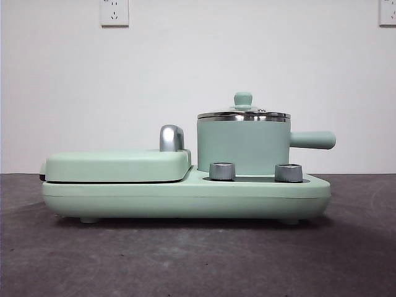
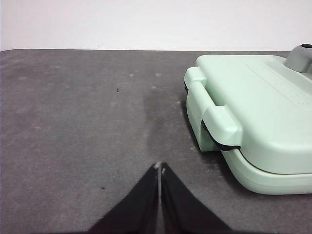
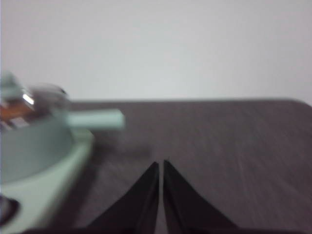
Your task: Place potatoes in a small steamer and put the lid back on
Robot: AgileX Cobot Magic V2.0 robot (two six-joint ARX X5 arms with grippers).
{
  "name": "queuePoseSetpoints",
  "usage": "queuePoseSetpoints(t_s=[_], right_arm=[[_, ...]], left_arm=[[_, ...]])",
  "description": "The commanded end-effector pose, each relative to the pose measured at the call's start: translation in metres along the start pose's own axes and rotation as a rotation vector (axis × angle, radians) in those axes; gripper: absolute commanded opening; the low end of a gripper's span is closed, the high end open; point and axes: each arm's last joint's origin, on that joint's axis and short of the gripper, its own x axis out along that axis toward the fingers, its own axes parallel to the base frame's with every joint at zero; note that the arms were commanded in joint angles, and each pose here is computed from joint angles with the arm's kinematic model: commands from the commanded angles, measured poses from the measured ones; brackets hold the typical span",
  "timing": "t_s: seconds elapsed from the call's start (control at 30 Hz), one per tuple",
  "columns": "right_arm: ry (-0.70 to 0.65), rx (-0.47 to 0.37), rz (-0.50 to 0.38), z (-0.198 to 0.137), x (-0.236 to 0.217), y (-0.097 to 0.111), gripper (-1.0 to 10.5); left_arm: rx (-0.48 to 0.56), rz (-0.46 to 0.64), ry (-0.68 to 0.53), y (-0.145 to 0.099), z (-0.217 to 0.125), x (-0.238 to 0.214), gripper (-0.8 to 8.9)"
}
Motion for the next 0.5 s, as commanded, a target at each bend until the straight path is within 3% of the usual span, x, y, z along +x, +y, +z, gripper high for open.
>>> queuePoseSetpoints(t_s=[0.03,0.27,0.5], right_arm=[[-0.010,-0.017,-0.045,-0.009,0.000,-0.002,0.1],[0.122,-0.013,-0.108,-0.028,-0.002,-0.004,0.1],[0.181,-0.008,-0.089,-0.033,-0.003,-0.003,0.1]], left_arm=[[0.005,0.005,0.025,0.000,-0.007,0.002,0.05],[0.005,0.005,0.025,0.000,-0.007,0.002,0.05],[0.005,0.005,0.025,0.000,-0.007,0.002,0.05]])
